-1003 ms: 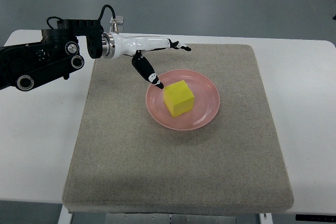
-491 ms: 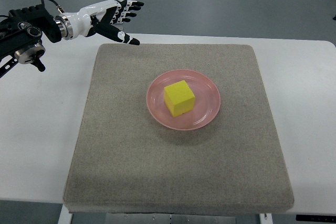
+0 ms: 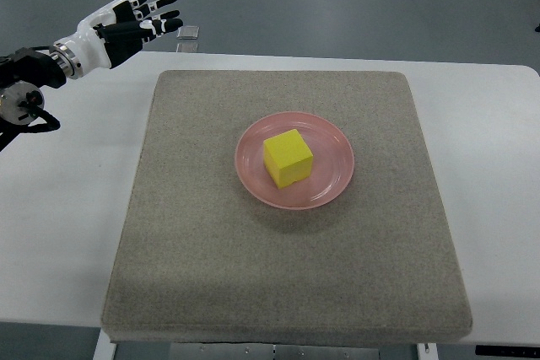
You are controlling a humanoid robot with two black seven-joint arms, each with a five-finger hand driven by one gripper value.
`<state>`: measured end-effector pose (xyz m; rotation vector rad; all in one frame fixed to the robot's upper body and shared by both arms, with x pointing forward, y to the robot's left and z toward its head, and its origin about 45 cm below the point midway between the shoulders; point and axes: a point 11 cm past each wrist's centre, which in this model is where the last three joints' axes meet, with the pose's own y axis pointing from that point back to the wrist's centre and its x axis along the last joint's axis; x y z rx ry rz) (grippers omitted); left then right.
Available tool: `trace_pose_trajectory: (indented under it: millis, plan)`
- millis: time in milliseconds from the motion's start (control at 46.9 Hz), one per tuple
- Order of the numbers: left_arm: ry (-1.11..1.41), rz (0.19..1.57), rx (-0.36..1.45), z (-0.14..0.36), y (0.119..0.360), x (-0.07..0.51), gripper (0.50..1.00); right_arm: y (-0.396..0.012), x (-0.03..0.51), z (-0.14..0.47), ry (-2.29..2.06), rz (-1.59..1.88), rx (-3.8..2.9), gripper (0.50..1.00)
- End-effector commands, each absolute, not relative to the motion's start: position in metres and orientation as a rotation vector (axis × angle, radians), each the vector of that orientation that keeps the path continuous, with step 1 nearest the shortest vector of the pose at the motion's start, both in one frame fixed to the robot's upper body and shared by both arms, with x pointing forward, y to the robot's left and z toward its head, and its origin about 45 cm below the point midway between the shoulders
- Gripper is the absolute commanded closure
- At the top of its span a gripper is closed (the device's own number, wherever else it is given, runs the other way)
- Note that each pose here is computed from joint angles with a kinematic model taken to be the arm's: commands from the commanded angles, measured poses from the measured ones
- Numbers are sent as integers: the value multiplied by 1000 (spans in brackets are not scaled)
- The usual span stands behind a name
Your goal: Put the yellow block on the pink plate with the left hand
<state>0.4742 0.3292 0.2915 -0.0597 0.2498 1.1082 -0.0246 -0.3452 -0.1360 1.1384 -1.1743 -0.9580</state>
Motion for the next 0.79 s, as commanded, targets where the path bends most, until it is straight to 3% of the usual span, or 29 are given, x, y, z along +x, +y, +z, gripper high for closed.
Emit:
trace_pose_trajectory:
  millis: [0, 149, 768]
  plan:
    - [314, 1076, -156, 292, 344, 473, 506, -345, -25, -136, -1174, -958, 1139, 576]
    - [401, 1069, -241, 284, 355, 468, 506, -345, -25, -136, -1174, -958, 1138, 576]
    - [590, 1064, -223, 261, 360, 458, 506, -340, -30, -137, -1156, -973, 1147, 576]
